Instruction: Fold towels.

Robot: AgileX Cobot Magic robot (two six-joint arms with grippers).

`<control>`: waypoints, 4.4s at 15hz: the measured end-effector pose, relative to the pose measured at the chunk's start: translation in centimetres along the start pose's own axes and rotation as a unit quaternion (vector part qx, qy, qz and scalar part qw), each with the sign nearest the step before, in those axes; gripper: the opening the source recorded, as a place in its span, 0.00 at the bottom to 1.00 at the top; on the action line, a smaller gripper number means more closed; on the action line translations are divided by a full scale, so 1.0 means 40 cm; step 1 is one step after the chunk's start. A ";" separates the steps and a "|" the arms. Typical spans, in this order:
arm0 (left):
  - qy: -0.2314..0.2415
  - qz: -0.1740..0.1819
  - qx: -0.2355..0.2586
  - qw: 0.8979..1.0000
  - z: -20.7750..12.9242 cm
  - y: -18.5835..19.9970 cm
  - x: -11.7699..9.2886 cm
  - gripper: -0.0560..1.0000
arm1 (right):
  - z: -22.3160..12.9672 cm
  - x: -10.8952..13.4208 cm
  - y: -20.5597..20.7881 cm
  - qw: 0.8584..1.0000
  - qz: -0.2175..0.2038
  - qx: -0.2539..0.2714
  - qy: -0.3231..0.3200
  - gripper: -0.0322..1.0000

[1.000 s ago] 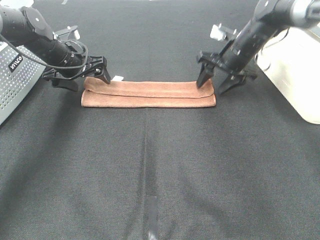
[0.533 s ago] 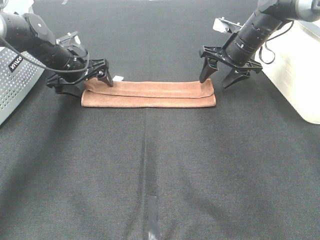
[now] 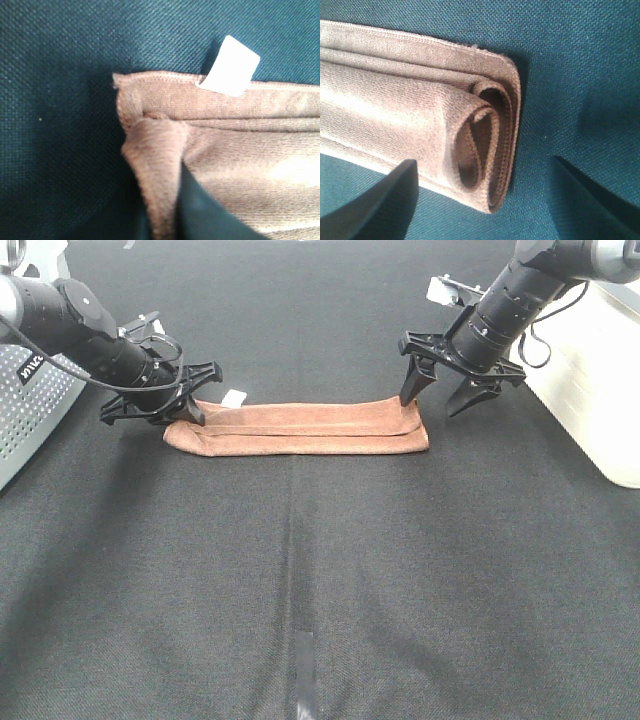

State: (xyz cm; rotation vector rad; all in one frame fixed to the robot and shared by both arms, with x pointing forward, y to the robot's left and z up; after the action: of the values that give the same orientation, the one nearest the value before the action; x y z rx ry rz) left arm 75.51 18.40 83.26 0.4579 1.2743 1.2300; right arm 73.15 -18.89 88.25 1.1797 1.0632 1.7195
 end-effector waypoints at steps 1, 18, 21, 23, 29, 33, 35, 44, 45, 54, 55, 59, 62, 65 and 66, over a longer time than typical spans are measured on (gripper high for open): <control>-0.001 0.000 0.002 1.000 -0.001 0.001 0.000 0.11 | 0.001 0.002 0.005 1.000 0.000 -0.002 -0.004 0.69; -0.019 -0.128 -0.018 0.991 -0.080 0.135 -0.347 0.11 | 0.008 0.052 0.100 0.999 0.027 -0.017 -0.008 0.69; 0.019 -0.145 -0.012 0.989 -0.120 0.067 -0.370 0.24 | 0.003 0.052 0.100 1.000 0.027 -0.010 -0.006 0.69; 0.027 -0.149 -0.007 0.989 -0.144 0.043 -0.383 0.54 | 0.001 0.052 0.100 1.000 0.026 -0.006 -0.006 0.69; 0.074 -0.177 0.005 0.981 -0.156 0.044 -0.410 0.71 | 0.002 0.058 0.100 0.999 0.036 -0.008 -0.010 0.69; -0.006 -0.183 -0.056 0.982 -0.065 0.136 -0.388 0.71 | 0.015 0.119 0.108 0.992 0.122 -0.026 -0.007 0.69; -0.008 -0.173 -0.113 0.978 0.038 0.221 -0.327 0.71 | 0.025 0.200 0.109 0.981 0.187 -0.045 0.026 0.69; 0.012 -0.164 -0.122 0.979 0.103 0.275 -0.247 0.71 | 0.027 0.274 -0.075 0.961 0.274 -0.040 0.003 0.69; 0.012 -0.164 -0.121 0.979 0.102 0.275 -0.247 0.71 | 0.026 0.261 -0.077 0.964 0.263 -0.037 -0.001 0.69; -0.007 -0.166 -0.099 0.981 0.087 0.296 -0.258 0.71 | -0.008 0.131 -0.045 0.990 0.138 0.021 -0.009 0.69; -0.025 -0.167 -0.089 0.982 0.078 0.323 -0.269 0.71 | -0.009 0.128 -0.019 0.992 0.122 0.022 -0.001 0.69; -0.126 -0.135 -0.053 0.981 0.038 0.452 -0.290 0.71 | -0.019 0.138 0.099 0.996 0.073 0.027 0.033 0.69; -0.163 -0.087 -0.050 0.982 0.011 0.596 -0.293 0.71 | -0.026 0.174 0.241 0.997 0.054 0.000 0.063 0.69; -0.201 -0.031 -0.050 0.978 -0.029 0.742 -0.279 0.71 | -0.045 0.208 0.368 0.995 0.035 -0.043 0.081 0.69; -0.207 -0.006 -0.043 0.977 -0.041 0.770 -0.265 0.71 | -0.061 0.215 0.396 0.995 0.031 -0.047 0.080 0.69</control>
State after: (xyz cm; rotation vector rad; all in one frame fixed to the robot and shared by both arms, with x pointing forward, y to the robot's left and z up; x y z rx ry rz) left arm 62.63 19.52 113.23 0.6063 0.8654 1.1045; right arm 66.32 -16.99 105.00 1.0396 1.0364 1.9161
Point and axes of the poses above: a point on each arm's last joint axis where the gripper is mounted, y pointing back along that axis away from the gripper, x along the wrist's bending axis when the last joint is at zero, z = x × y, the point moved 4 cm from there along -y, pointing out along that axis toward the gripper, and after that the axes turned 7 degrees about y, right-handed, at the moved point
